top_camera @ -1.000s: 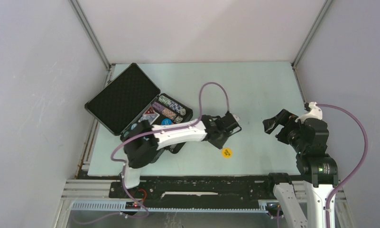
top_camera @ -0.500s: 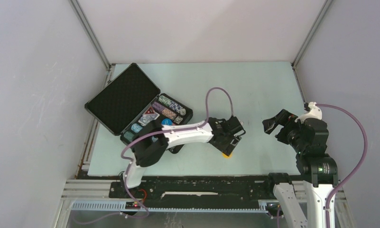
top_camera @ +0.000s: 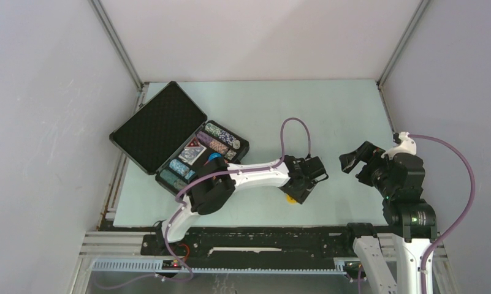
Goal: Pack up texas hold em set
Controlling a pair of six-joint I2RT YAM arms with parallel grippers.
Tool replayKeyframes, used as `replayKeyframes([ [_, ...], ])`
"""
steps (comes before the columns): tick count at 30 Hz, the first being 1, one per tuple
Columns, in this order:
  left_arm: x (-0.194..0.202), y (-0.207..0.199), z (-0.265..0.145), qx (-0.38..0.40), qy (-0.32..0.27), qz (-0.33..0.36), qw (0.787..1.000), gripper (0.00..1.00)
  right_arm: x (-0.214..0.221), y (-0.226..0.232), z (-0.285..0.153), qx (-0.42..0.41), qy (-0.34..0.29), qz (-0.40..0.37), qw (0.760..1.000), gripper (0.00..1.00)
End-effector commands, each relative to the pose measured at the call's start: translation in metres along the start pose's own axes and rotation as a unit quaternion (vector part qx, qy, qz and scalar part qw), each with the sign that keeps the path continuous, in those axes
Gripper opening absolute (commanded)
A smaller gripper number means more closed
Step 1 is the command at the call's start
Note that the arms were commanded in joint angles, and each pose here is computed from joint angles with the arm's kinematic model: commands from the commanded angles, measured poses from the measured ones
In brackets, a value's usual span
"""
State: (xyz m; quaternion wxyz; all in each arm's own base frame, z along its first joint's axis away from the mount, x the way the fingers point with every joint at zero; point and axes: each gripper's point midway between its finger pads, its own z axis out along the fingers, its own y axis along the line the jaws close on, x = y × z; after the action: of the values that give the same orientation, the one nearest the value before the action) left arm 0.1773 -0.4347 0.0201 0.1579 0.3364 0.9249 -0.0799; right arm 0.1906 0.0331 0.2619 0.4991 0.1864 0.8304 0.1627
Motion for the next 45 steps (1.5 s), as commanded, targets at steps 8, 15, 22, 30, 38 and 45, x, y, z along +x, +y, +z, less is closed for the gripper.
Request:
replayKeyframes([
  [8,0.006,0.021,-0.005,-0.047,0.004,-0.001,0.999,0.5,-0.006,0.002,-0.003,-0.009,-0.018,-0.013,1.0,1.0],
  [15,0.017,0.067,-0.022,-0.073,-0.01,-0.028,0.997,0.46,-0.006,0.003,-0.003,-0.01,-0.019,-0.014,1.0,1.0],
  [22,0.028,0.118,-0.037,-0.097,-0.023,-0.064,0.993,0.46,-0.005,0.002,-0.002,-0.008,-0.016,-0.013,1.0,1.0],
  [30,0.023,0.135,-0.049,-0.101,-0.037,-0.076,0.991,0.45,-0.005,0.002,-0.001,-0.007,-0.015,-0.013,1.0,1.0],
  [38,0.017,0.141,-0.064,-0.105,-0.052,-0.08,0.99,0.45,-0.004,0.002,0.0,-0.007,-0.013,-0.013,1.0,1.0],
  [45,0.021,0.17,-0.09,-0.128,-0.07,-0.1,0.984,0.42,-0.004,0.002,0.0,-0.009,-0.012,-0.014,1.0,1.0],
])
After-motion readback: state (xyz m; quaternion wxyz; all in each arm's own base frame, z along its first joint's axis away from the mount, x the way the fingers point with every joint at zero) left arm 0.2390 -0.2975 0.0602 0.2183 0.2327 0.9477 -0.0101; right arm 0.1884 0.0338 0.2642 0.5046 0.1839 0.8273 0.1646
